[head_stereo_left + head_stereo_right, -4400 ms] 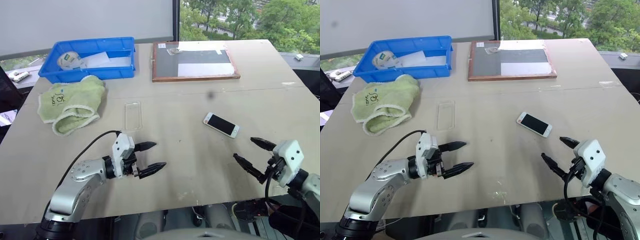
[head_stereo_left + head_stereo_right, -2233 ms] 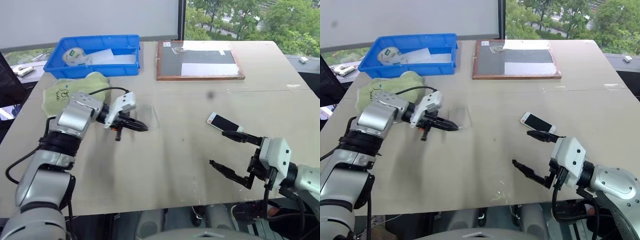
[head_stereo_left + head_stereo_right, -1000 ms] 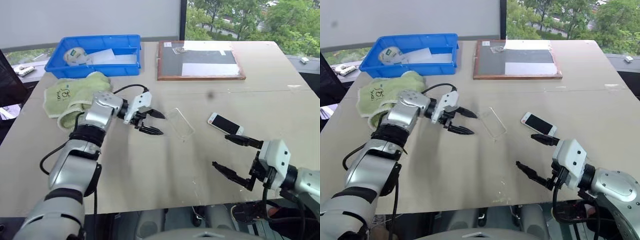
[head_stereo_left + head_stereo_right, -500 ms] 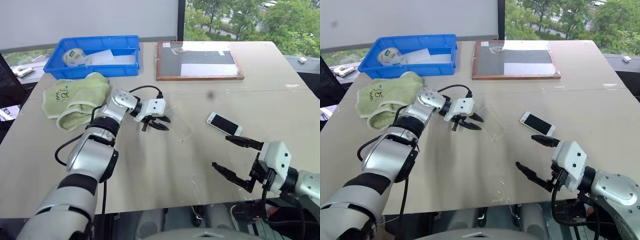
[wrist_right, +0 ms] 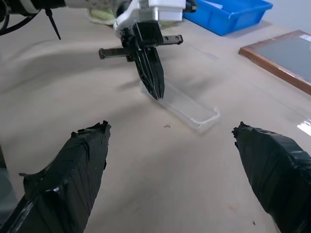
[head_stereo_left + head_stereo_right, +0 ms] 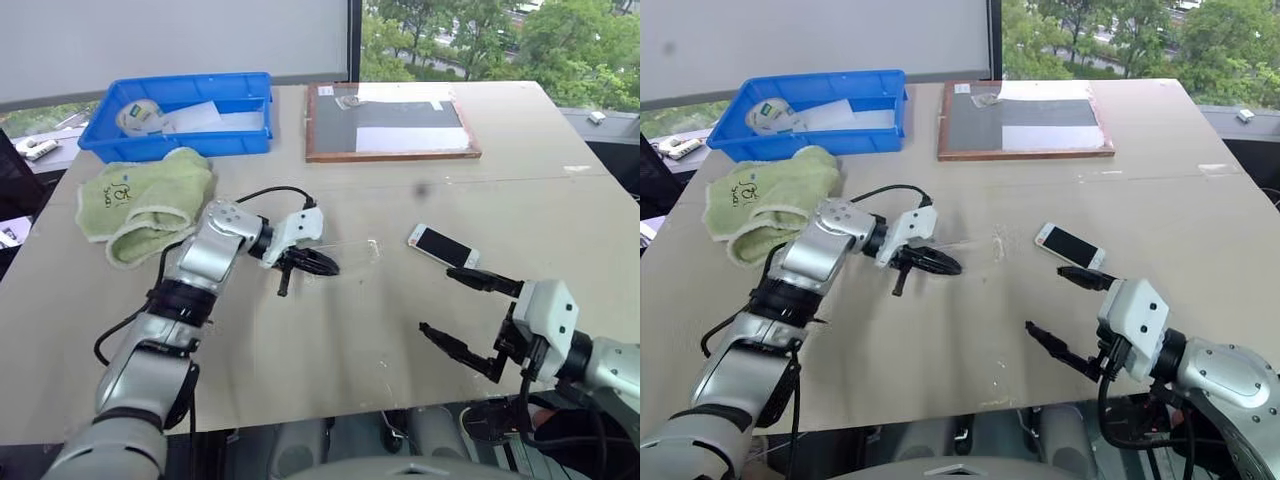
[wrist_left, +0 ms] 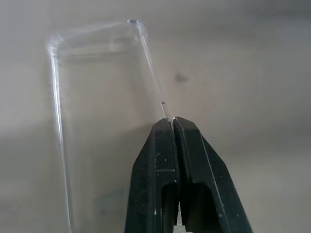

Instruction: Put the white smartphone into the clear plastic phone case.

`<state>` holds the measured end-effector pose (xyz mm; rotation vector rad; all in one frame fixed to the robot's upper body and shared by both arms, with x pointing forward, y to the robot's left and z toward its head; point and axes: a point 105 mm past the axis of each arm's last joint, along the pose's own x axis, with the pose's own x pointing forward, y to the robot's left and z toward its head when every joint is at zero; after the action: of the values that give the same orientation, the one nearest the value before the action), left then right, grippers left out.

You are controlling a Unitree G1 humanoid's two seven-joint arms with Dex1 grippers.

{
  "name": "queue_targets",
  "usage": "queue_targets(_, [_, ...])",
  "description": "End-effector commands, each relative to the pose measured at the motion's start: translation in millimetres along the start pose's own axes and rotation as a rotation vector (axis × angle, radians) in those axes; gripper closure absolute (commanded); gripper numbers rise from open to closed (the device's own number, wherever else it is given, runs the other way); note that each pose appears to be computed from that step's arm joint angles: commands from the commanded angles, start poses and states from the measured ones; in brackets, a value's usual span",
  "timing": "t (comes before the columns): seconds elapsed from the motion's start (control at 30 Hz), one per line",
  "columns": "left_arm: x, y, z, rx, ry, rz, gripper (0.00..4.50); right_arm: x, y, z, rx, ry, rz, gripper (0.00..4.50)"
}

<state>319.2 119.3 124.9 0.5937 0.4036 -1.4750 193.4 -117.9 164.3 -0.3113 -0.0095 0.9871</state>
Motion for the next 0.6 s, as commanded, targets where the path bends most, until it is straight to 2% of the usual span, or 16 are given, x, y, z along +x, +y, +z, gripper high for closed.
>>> queue_targets(0.03, [-18,-12,3,0.101,-0.017,-0.016,4.47,1,1,5,-0.009,-0.018,0.025,0.0])
queue_targets(0.13, [-33,-15,-12,0.143,0.045,-0.067,4.47,2,0,5,-0.012,-0.018,0.034,0.0])
queue_targets(0.23, [-48,-3,-34,0.2,0.142,-0.071,4.47,0,1,4,-0.014,-0.012,0.032,0.0])
queue_targets(0.33, [-53,1,-44,0.172,0.156,-0.083,4.47,-1,3,3,-0.012,-0.008,0.027,0.0])
queue_targets(0.43, [-54,9,-38,0.068,0.053,-0.04,3.56,-3,5,3,-0.011,-0.003,0.014,0.0])
queue_targets(0.57, [-55,16,-13,-0.136,-0.09,0.028,1.72,-5,6,2,-0.01,0.003,0.003,0.0])
queue_targets(0.6, [-57,14,-8,-0.217,-0.098,0.04,1.72,-5,7,2,-0.009,0.004,0.003,0.0])
